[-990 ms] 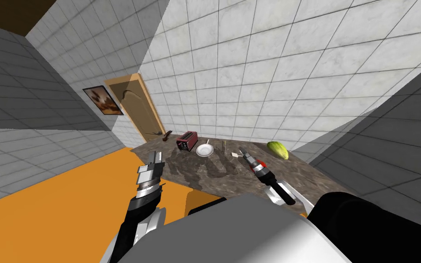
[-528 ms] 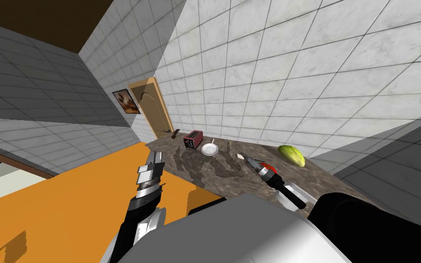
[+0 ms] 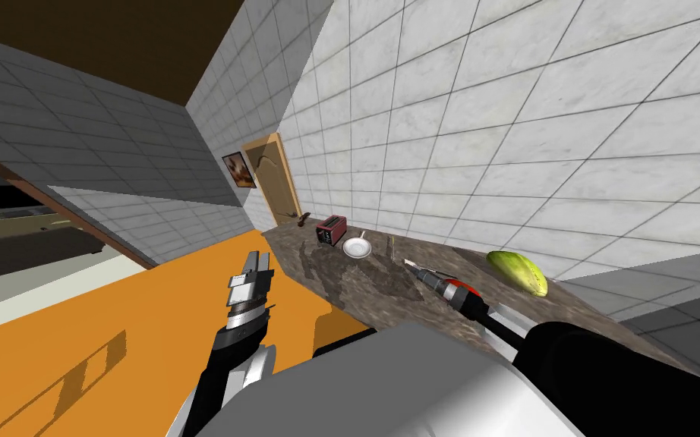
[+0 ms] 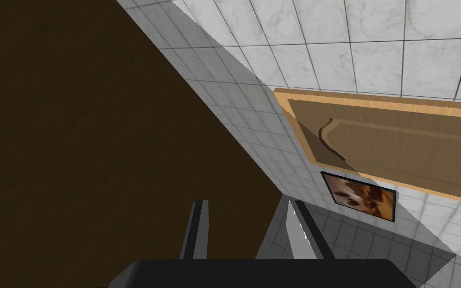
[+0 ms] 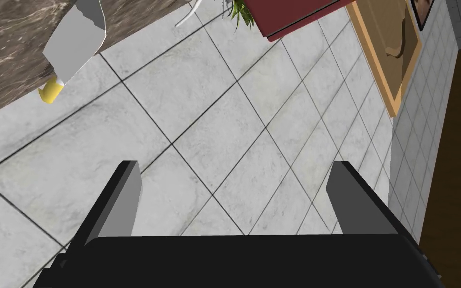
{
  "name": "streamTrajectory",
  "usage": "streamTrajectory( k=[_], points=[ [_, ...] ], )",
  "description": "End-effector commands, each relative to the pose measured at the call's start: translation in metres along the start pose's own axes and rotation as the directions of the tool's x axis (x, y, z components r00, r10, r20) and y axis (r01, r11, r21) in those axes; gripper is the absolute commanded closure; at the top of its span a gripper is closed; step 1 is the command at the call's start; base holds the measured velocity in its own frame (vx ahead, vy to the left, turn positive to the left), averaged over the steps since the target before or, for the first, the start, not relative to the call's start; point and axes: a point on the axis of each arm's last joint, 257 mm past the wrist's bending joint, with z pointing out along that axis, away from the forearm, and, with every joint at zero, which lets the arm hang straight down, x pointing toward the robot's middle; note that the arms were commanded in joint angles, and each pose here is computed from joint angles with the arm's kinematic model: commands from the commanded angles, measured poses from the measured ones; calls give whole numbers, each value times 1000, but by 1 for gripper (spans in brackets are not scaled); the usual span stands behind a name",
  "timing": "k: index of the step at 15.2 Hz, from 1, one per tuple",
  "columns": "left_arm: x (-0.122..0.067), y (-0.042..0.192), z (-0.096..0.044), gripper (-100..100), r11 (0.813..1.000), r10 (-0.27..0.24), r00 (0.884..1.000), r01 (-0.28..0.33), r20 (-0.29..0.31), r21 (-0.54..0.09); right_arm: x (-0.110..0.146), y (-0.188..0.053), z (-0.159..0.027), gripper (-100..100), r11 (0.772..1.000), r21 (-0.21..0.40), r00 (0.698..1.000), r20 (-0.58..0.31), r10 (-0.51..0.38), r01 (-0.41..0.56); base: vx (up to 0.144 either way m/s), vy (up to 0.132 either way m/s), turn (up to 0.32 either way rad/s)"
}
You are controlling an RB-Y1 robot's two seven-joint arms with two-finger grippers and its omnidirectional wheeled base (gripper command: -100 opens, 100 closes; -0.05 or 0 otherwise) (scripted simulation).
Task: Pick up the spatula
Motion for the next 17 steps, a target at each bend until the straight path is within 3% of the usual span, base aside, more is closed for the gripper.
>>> streamTrajectory(
  k=[1, 2, 3, 4, 6, 7, 8, 9, 10, 11, 12, 13, 14, 15, 16, 17],
  points=[
    [0, 0, 0, 0, 1000, 0, 1000, 0, 0, 0, 4, -14, -9, -100, 999, 22, 998, -54, -43, 44, -3, 7, 258],
    [0, 0, 0, 0, 1000, 0, 1000, 0, 0, 0, 14, -33, -23, -100, 995, 58, 991, -109, -75, 81, -2, 7, 308],
    [0, 0, 0, 0, 1000, 0, 1000, 0, 0, 0, 12, -33, -22, -100, 994, 51, 988, -124, -90, 97, -1, 2, 241],
    [0, 0, 0, 0, 1000, 0, 1000, 0, 0, 0, 22, -50, -38, -100, 988, 82, 977, -179, -116, 132, -1, 5, 332],
    [0, 0, 0, 0, 1000, 0, 1000, 0, 0, 0, 20, -51, -37, -100, 986, 75, 972, -196, -133, 150, 0, -3, 153],
    [0, 0, 0, 0, 1000, 0, 1000, 0, 0, 0, 27, -69, -53, -100, 976, 99, 952, -261, -162, 193, 1, 4, 225],
    [0, 0, 0, 0, 1000, 0, 1000, 0, 0, 0, 26, -69, -53, -100, 975, 94, 948, -269, -170, 202, 0, 0, 257],
    [0, 0, 0, 0, 1000, 0, 1000, 0, 0, 0, 34, -86, -71, -100, 964, 116, 924, -332, -191, 241, 1, -3, 308],
    [0, 0, 0, 0, 1000, 0, 1000, 0, 0, 0, 32, -86, -70, -100, 962, 109, 918, -341, -202, 252, 1, -8, 205],
    [0, 0, 0, 0, 1000, 0, 1000, 0, 0, 0, 39, -103, -89, -100, 950, 128, 890, -402, -214, 286, 2, -6, 294],
    [0, 0, 0, 0, 1000, 0, 1000, 0, 0, 0, 37, -103, -88, -100, 947, 118, 882, -413, -227, 299, 2, -11, 267],
    [0, 0, 0, 0, 1000, 0, 1000, 0, 0, 0, 44, -119, -108, -100, 934, 133, 849, -473, -235, 333, 2, -12, 287],
    [0, 0, 0, 0, 1000, 0, 1000, 0, 0, 0, 41, -119, -107, -100, 931, 123, 840, -483, -247, 344, 3, -15, 217],
    [0, 0, 0, 0, 1000, 0, 1000, 0, 0, 0, 47, -132, -127, -100, 918, 127, 802, -541, -254, 376, 4, -15, 258],
    [0, 0, 0, 0, 1000, 0, 1000, 0, 0, 0, 44, -134, -127, -100, 914, 123, 793, -550, -261, 386, 1, -18, 241],
    [0, 0, 0, 0, 1000, 0, 1000, 0, 0, 0, 49, -146, -147, -100, 901, 122, 750, -607, -264, 416, 1, -18, 292]
  ],
)
